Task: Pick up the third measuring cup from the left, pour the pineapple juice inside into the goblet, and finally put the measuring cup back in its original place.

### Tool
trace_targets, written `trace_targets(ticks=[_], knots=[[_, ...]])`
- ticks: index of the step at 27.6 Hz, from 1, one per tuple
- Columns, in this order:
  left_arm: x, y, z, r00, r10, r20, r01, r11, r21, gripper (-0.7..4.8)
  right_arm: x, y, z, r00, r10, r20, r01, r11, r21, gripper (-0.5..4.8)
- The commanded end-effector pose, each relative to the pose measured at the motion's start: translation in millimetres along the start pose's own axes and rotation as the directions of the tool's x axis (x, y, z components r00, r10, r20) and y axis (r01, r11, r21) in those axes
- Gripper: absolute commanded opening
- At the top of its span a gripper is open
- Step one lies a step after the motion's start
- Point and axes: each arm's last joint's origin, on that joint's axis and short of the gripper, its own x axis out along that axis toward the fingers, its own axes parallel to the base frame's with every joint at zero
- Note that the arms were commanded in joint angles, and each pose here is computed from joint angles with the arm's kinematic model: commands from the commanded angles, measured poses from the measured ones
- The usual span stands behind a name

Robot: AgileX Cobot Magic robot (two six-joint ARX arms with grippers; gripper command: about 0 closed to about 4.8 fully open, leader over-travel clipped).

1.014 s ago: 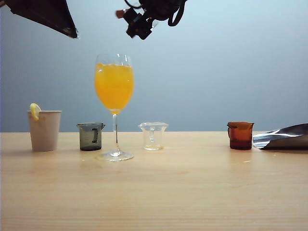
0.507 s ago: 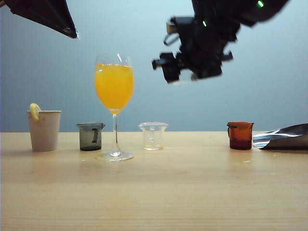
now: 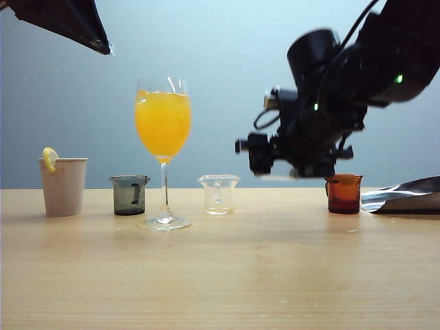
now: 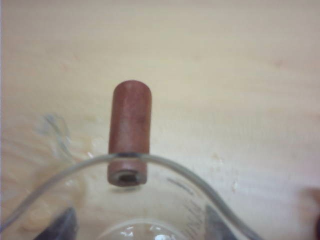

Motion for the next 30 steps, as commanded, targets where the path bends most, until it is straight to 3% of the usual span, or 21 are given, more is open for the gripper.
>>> trace_targets(ticks=[1, 10, 20, 30], knots=[[-1, -0.5, 3, 1.000, -0.002, 0.018, 0.002, 1.000, 0.003, -0.05, 11, 0, -4, 0.998, -0.002, 0.070, 0.000, 0.999, 0.034, 2.20], [-1, -0.5, 3, 1.000, -0.002, 0.018, 0.002, 1.000, 0.003, -0.05, 45, -3, -17, 0.990, -0.059, 0.129, 0.046, 0.994, 0.096, 2.20], [-1, -0.5, 3, 1.000, -0.002, 0.018, 0.002, 1.000, 0.003, -0.05, 55, -6, -28, 0.993, -0.112, 0.046, 0.109, 0.992, 0.063, 2.20], [-1, -0.5, 3, 1.000, -0.002, 0.018, 0.002, 1.000, 0.003, -0.05, 57, -6, -33, 0.995, -0.101, 0.026, 0.099, 0.993, 0.057, 2.20]])
